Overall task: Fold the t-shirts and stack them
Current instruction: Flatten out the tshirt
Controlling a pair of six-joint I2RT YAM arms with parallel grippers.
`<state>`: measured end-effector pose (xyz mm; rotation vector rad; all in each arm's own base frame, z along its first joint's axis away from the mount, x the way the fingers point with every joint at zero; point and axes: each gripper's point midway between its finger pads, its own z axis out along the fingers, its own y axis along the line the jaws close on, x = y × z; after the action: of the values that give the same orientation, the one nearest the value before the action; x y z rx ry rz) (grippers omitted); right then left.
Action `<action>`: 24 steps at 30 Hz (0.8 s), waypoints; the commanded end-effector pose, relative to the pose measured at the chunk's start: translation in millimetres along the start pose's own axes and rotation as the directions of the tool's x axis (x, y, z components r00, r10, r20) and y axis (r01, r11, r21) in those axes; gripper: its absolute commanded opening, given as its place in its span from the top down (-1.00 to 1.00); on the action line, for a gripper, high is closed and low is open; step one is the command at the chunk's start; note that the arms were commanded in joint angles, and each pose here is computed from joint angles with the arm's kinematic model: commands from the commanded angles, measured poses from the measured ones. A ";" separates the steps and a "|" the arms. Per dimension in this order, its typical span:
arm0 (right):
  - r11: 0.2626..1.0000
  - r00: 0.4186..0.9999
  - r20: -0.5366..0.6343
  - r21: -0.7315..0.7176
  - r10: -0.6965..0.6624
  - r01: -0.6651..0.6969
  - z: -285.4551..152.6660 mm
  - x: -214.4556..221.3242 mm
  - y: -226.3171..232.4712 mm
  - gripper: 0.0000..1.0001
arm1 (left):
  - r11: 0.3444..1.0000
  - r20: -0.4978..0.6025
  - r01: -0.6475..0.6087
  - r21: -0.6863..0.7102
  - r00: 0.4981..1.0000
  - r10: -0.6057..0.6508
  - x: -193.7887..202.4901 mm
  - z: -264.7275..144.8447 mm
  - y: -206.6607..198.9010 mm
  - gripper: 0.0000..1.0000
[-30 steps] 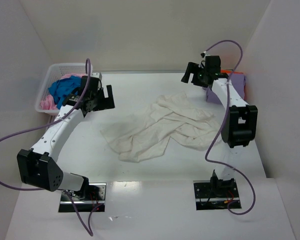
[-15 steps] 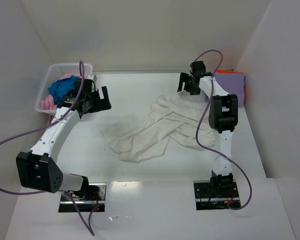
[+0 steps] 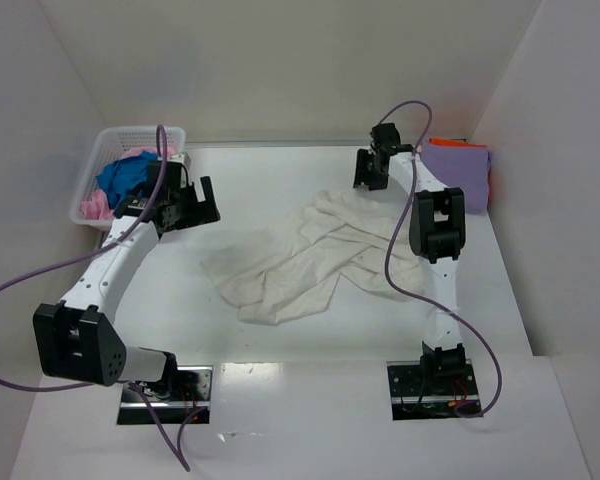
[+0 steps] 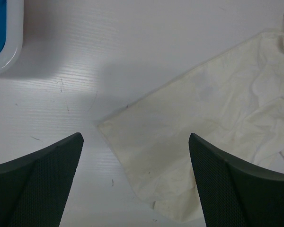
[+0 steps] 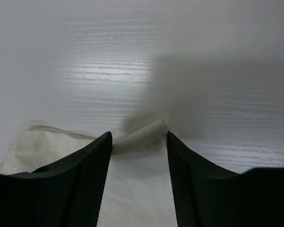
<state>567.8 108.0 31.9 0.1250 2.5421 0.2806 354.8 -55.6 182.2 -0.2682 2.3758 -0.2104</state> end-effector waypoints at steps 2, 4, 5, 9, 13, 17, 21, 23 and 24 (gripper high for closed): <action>1.000 1.000 -0.013 0.015 -0.026 0.026 2.6 1.6 5.3 0.23 | 1.000 0.049 -0.013 0.017 0.999 0.012 -6.2 -13.2 1.2 -1.00; 1.000 1.000 -0.013 0.016 -0.017 0.017 2.6 1.6 5.7 0.59 | 1.000 0.041 -0.013 0.014 0.999 0.012 -2.7 -11.6 2.4 -1.00; 1.000 1.000 -0.010 0.024 -0.002 0.002 0.1 -0.9 5.7 1.00 | 1.000 0.035 -0.002 0.001 0.999 0.002 -1.2 -11.8 4.4 -1.00; 1.000 0.995 0.102 0.025 0.000 -0.002 -44.6 -42.0 16.0 1.00 | 0.999 0.014 0.025 -0.043 1.000 -0.024 3.5 -12.7 17.1 -1.00; 1.000 0.962 0.275 0.028 -0.006 -0.002 -113.7 -92.5 26.9 1.00 | 0.998 -0.025 0.034 -0.048 0.999 -0.036 16.1 -5.4 19.3 -1.00; 1.000 0.929 0.370 0.012 -0.014 0.010 -168.3 -118.2 37.0 1.00 | 0.999 -0.084 0.045 -0.020 0.995 -0.047 30.4 6.5 15.1 -1.00; 1.000 0.921 0.388 0.006 -0.013 0.012 -194.3 -111.8 37.4 1.00 | 0.999 -0.140 0.051 0.011 0.989 -0.049 43.8 19.2 10.6 -1.00; 1.000 0.920 0.391 0.005 -0.013 0.012 -205.3 -102.7 35.7 1.00 | 0.998 -0.166 0.054 0.021 0.985 -0.050 50.9 22.6 9.4 -1.00; 1.000 0.921 0.388 0.006 -0.013 0.012 -210.9 -95.2 34.1 1.00 | 0.998 -0.179 0.055 0.016 0.983 -0.051 53.6 25.9 10.3 -1.00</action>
<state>553.2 91.1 247.8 0.1538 2.1713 0.2307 333.3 -53.4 138.1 -0.3057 2.5111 -0.2346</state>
